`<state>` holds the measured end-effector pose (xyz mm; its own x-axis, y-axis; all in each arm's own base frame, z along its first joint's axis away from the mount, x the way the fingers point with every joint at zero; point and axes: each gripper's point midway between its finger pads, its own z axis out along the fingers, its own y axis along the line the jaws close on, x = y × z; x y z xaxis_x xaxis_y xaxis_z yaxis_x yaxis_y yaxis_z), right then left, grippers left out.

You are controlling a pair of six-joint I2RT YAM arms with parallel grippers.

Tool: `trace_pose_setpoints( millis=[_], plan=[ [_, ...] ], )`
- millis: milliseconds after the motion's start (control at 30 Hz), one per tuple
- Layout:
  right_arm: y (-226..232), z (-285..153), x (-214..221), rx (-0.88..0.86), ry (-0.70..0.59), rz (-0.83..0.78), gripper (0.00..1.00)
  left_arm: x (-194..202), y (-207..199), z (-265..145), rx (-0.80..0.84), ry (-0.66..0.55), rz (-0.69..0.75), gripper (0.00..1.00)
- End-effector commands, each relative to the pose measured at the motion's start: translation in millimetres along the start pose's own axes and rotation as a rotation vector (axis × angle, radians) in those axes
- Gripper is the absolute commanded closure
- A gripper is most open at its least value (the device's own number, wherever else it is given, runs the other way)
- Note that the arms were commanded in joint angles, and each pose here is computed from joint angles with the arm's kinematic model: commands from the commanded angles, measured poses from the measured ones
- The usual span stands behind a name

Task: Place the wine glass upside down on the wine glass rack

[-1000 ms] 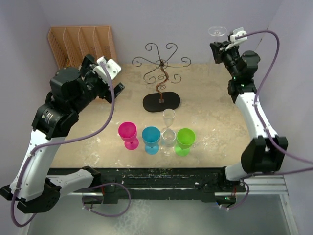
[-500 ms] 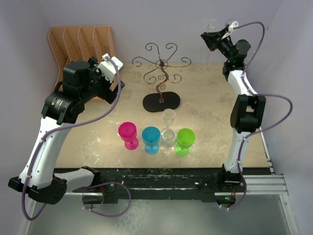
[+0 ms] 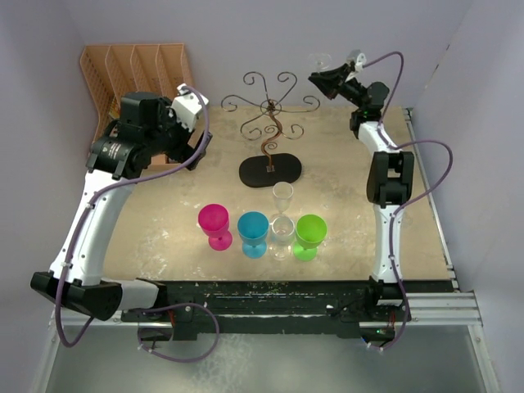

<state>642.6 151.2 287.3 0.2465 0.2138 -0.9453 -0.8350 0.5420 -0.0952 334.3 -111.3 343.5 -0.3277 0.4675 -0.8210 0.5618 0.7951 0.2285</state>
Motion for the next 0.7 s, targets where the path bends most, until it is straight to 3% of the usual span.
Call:
trace_pose_setpoints(
  millis=[0, 667],
  plan=[
    [53.0, 37.3, -59.5, -0.187, -0.118, -0.174, 1.0, -8.6, -13.9, 5.2, 0.098, -0.041, -0.011, 0.0],
    [122.6, 67.2, -41.4, -0.404, -0.113, -0.181, 1.0, -13.3, -22.3, 53.8, 0.212, -0.035, -0.013, 0.0]
  ],
)
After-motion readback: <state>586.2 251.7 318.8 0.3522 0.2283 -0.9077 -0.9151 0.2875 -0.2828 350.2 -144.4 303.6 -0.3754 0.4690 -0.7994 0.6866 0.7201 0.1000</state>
